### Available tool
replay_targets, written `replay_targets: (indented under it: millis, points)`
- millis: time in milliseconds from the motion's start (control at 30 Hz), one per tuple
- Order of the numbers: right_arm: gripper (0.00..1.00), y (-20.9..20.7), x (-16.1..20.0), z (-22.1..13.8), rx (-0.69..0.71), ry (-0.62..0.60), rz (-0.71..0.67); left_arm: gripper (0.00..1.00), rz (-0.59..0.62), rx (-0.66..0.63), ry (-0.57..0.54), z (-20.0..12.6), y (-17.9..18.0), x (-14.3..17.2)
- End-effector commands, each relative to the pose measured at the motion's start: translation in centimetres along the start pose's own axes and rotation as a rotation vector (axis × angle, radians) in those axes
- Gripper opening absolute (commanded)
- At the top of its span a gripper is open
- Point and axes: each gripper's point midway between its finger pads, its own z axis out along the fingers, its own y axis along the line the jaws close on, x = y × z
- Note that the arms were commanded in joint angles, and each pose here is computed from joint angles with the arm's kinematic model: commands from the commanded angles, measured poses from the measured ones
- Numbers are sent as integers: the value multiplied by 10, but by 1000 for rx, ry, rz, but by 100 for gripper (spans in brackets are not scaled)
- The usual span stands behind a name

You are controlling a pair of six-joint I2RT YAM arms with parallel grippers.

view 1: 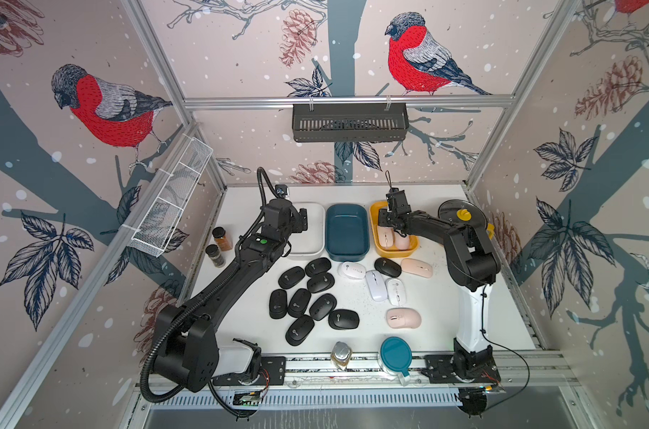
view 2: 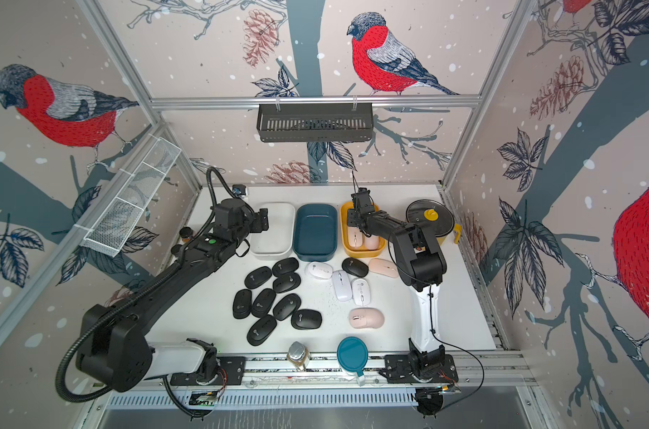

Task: Place the mice by color into the storage box
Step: Place the mouse in the storage box.

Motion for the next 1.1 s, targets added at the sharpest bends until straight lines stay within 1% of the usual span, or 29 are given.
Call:
replay_targets:
  millis: [0, 267, 500, 800, 933, 1067]
  points:
    - [61, -5, 11, 3, 25, 34, -13, 87, 7, -3, -13, 0, -1, -3]
    - [72, 1, 10, -1, 11, 29, -15, 87, 6, -3, -9, 1, -1, -2]
    - [75, 8, -5, -21, 0, -17, -16, 87, 5, -1, -9, 1, -1, -2]
    - [76, 13, -17, -59, -11, -68, -20, 87, -3, 4, -15, -1, -2, -4]
    - [76, 22, -18, -84, -33, -98, -39, 87, -9, 8, -18, -2, -2, -5]
    - [76, 38, -11, -115, -93, -131, -67, 87, -14, 14, -18, -2, -3, -5]
